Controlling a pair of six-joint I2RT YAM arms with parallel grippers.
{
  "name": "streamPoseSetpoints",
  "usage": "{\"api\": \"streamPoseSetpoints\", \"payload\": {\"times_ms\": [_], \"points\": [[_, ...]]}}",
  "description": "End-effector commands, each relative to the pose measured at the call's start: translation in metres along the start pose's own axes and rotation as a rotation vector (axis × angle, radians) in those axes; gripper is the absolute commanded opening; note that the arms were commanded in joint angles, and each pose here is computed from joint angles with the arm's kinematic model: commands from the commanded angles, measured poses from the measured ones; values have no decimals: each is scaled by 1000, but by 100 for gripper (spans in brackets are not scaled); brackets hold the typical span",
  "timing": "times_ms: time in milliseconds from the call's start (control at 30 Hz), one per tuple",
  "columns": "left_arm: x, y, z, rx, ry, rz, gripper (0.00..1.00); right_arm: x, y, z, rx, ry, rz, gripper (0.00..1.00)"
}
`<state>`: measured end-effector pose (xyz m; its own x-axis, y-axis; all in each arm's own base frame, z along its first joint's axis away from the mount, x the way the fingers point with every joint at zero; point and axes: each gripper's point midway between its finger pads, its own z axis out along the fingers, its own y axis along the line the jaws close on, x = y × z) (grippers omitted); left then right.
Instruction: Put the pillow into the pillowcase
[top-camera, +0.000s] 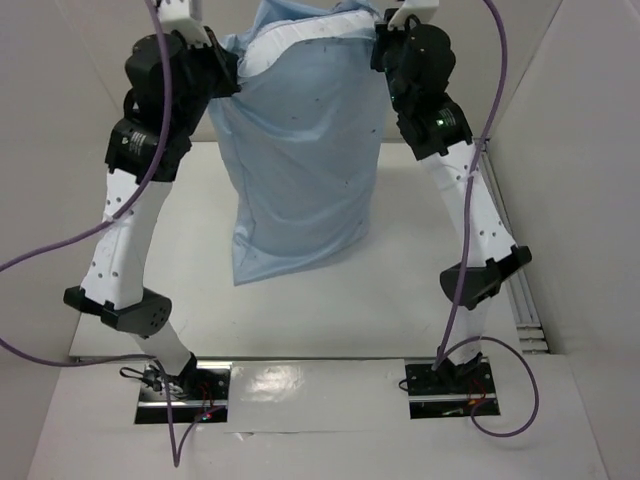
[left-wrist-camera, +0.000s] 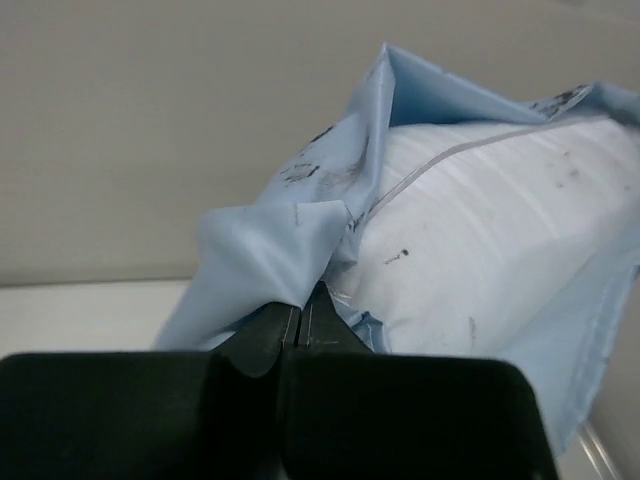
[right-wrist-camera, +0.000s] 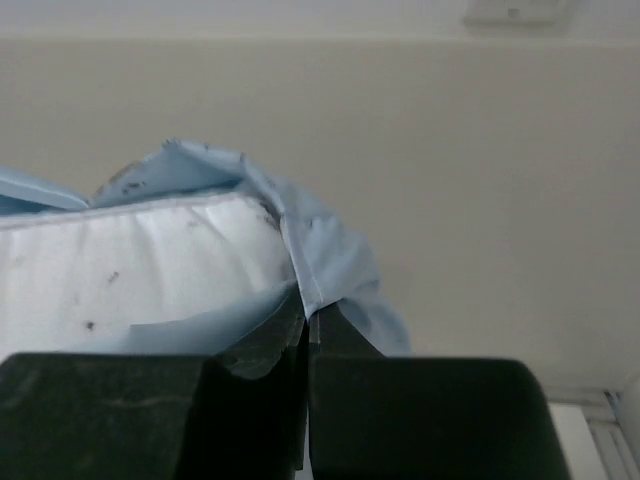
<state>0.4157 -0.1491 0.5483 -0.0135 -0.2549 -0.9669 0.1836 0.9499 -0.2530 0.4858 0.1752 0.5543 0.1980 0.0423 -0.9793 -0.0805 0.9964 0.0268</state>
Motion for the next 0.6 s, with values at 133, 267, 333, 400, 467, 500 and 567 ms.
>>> {"api": "streamPoseSetpoints", "payload": {"times_ms": [133,267,333,400,467,500,567], "points": [[-189,-23,-178,245,-574,-115,0,-225,-64,-144,-20,-578,237,0],[-223,-13,-219,224,-685,-125,0,-250,-83,-180,-7,-631,262,0],[-222,-11,-216,204,-679,-120,0,-269,-88,-199,-26,-674,270,0],[-216,-8,-213,187,-659,-134,0,-276,-90,-208,-35,-694,273,0],[-210,-8,-205,186,-638,-138,0,-269,-89,-205,-34,-663,251,0],[-205,-6,-200,169,-621,-138,0,-264,-89,-198,-21,-642,249,0],[-196,-5,-187,150,-585,-132,0,-247,-88,-183,9,-580,238,0]]}}
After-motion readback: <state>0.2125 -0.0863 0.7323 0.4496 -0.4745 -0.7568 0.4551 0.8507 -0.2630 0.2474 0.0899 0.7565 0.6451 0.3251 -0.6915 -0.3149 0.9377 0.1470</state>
